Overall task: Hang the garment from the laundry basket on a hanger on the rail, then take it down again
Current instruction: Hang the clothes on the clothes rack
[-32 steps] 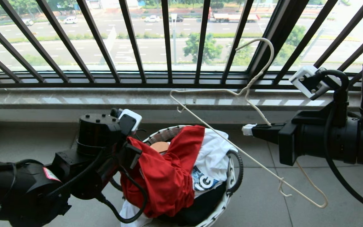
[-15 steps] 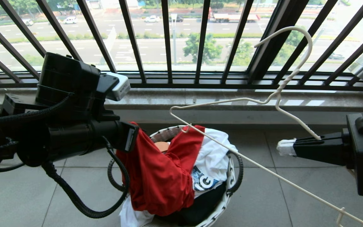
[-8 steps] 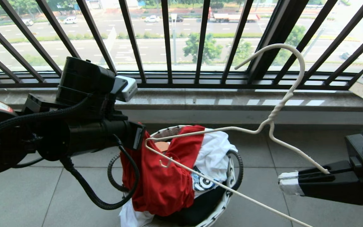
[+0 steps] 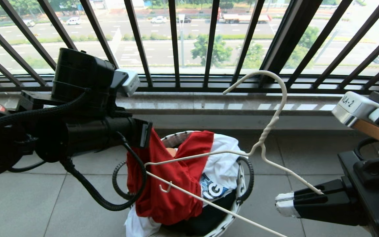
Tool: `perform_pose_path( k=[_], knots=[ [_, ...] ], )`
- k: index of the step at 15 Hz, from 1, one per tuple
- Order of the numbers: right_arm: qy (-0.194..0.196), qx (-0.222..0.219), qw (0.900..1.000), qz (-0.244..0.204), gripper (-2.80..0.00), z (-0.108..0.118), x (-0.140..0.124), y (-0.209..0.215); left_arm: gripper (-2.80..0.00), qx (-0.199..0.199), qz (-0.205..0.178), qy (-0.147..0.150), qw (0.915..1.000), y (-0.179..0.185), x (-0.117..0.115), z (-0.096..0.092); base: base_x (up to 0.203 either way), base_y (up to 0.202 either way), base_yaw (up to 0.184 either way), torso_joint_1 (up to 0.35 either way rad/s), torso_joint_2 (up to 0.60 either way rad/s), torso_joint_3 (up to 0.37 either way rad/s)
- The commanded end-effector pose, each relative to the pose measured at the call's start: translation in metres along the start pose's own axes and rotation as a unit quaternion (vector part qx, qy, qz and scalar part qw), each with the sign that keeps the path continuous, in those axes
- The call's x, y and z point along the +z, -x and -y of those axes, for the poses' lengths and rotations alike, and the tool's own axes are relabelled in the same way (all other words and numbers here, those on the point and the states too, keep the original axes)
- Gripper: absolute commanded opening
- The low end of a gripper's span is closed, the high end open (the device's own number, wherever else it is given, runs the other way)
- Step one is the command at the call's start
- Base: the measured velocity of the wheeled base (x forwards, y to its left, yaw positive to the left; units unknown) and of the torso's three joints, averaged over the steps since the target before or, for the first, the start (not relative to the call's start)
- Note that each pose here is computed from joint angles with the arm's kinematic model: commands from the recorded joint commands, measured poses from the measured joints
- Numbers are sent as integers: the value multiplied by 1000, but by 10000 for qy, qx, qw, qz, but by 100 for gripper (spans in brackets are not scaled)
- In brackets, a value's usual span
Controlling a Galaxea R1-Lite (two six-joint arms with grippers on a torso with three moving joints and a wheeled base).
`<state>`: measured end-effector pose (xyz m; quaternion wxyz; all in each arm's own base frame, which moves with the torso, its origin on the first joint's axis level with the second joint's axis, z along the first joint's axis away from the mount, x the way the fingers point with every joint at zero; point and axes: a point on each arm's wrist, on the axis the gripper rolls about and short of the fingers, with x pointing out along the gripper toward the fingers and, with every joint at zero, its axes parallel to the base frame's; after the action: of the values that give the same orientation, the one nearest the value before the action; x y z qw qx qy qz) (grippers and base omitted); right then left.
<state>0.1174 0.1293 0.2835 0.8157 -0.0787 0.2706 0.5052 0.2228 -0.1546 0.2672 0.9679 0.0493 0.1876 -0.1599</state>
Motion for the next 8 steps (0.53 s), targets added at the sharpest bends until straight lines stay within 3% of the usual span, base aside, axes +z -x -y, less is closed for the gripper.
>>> perform_pose_path(
  k=[1,3,8],
  knots=[
    [-200,32,9998,-95,-280,3,2,-12,-280,-14,92,22,10000,6,3,-1,0,0,0,0,0,0],
    [-413,59,9991,118,-280,4,8,-19,-280,-20,160,42,9999,11,5,-2,0,0,0,0,0,0],
    [-438,79,9990,53,-280,4,8,-27,-280,-145,327,76,9993,25,9,1,0,0,0,0,0,0]
  ],
)
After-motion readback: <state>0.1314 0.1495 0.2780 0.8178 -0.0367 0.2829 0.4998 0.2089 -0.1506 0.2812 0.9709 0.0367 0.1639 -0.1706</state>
